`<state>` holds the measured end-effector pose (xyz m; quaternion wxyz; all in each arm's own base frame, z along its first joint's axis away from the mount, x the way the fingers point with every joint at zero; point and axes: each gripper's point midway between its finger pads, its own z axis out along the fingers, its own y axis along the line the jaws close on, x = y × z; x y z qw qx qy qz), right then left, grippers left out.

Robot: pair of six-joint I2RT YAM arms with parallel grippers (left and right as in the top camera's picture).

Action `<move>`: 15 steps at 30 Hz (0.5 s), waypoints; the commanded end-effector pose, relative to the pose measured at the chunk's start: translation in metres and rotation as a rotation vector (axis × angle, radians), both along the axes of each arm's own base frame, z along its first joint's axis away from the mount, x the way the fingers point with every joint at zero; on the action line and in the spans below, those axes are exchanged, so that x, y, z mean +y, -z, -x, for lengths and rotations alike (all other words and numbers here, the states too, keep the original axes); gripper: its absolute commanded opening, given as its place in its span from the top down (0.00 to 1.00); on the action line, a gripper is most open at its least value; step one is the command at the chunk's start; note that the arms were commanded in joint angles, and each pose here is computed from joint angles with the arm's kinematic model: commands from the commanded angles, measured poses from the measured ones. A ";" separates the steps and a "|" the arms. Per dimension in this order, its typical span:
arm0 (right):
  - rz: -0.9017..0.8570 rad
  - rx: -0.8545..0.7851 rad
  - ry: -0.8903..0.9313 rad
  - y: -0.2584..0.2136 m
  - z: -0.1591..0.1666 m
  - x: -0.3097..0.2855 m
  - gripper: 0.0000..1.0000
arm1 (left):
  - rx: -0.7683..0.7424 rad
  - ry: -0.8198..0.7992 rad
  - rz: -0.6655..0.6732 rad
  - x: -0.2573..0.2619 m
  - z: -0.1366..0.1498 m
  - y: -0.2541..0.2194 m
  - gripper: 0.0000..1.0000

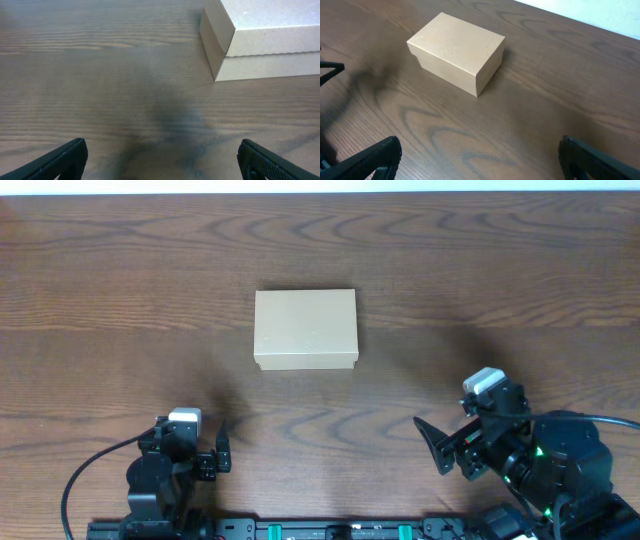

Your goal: Pack container

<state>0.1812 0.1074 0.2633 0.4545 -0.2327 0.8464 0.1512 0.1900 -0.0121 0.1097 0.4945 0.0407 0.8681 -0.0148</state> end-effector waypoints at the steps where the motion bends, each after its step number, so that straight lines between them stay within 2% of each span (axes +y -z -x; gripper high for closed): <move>1: 0.004 0.000 0.002 0.001 0.000 -0.001 0.01 | -0.013 0.004 -0.018 0.001 -0.002 0.002 0.05; 15: 0.004 0.000 0.002 0.001 0.000 -0.001 0.01 | 0.005 -0.057 -0.051 0.013 -0.010 0.026 0.04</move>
